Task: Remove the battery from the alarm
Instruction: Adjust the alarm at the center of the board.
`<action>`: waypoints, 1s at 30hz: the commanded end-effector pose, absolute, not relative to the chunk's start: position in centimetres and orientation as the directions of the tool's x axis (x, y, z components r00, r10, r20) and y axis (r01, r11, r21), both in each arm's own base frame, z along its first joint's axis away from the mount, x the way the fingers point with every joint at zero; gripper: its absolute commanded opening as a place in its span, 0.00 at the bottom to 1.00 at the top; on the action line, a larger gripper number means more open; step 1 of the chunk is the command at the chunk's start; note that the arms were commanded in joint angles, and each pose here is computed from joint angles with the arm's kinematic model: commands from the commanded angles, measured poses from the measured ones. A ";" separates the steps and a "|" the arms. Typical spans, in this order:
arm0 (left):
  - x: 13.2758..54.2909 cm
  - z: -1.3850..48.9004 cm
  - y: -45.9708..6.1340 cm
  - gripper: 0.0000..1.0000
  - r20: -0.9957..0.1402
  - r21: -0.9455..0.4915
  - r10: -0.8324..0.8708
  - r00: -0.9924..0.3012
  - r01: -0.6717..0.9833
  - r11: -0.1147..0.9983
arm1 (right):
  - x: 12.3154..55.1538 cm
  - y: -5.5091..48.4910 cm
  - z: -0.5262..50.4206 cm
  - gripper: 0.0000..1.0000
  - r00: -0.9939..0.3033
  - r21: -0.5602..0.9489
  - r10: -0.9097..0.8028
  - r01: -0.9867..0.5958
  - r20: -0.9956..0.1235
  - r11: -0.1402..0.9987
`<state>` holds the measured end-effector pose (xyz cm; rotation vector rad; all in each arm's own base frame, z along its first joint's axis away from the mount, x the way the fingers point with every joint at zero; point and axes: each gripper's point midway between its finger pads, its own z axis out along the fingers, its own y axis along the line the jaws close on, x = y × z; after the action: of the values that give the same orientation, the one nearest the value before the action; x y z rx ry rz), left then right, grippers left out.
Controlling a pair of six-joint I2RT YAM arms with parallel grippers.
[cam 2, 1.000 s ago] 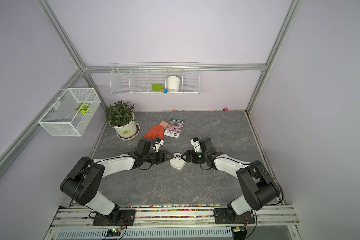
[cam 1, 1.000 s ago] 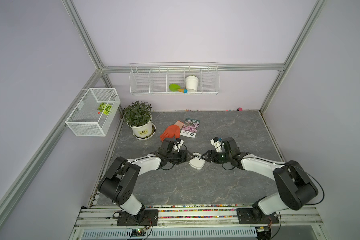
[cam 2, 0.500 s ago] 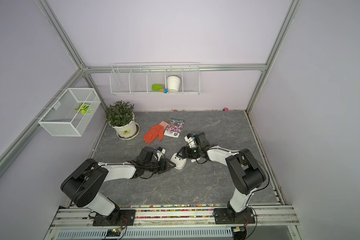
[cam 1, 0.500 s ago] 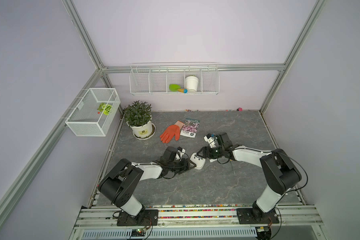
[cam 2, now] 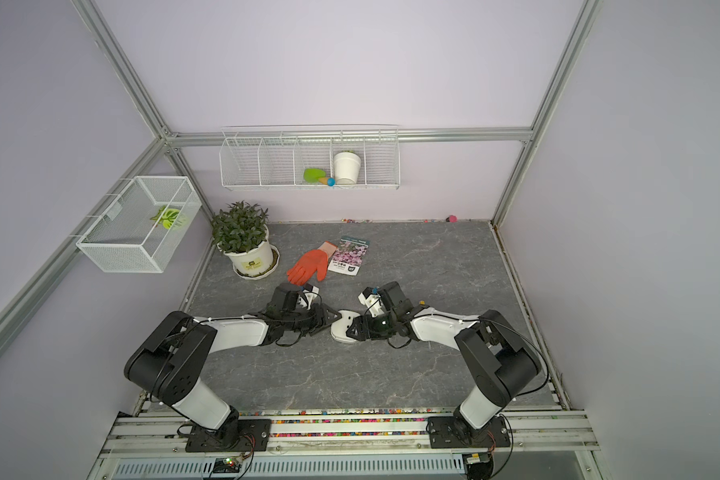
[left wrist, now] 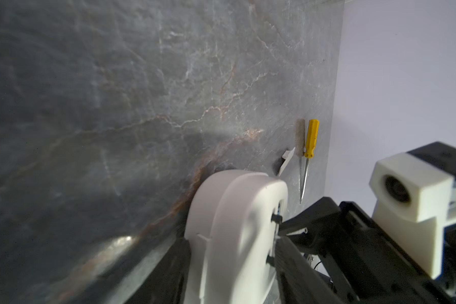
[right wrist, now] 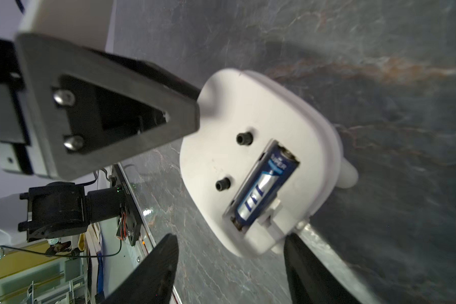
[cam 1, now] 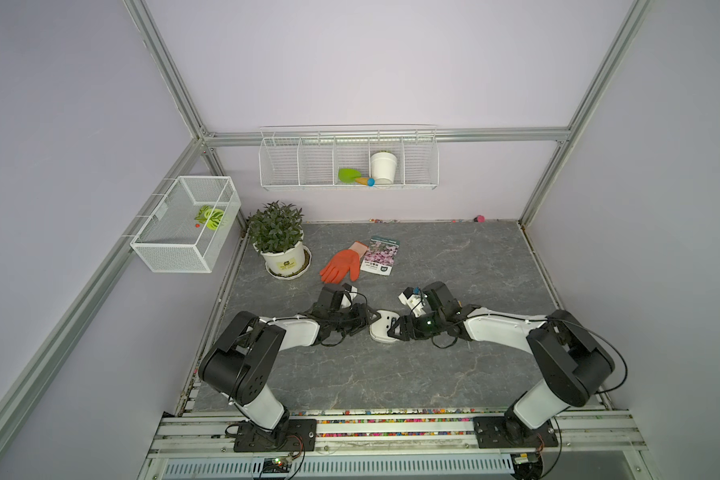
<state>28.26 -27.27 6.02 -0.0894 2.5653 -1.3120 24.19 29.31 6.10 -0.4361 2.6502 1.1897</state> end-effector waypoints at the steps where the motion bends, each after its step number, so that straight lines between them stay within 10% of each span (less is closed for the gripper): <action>1: 28.6 7.8 -26.6 0.58 -0.273 -0.777 -0.159 -0.949 0.120 0.618 | 25.5 27.1 7.8 0.71 -0.919 0.647 -0.150 -0.366 -0.365 0.668; 15: 21.4 6.7 -27.4 0.59 -0.167 -0.828 -0.125 -0.978 0.070 0.557 | 32.0 29.9 7.9 0.70 -0.884 0.653 -0.224 -0.456 -0.409 0.605; 30: 27.3 7.4 -26.9 0.55 -0.219 -0.832 -0.216 -0.951 0.067 0.551 | 27.4 30.9 7.2 0.69 -0.885 0.690 -0.293 -0.466 -0.363 0.554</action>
<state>25.29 -26.31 5.58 -0.1721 2.5752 -1.3257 29.86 30.76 6.84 -0.5986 2.5713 1.2027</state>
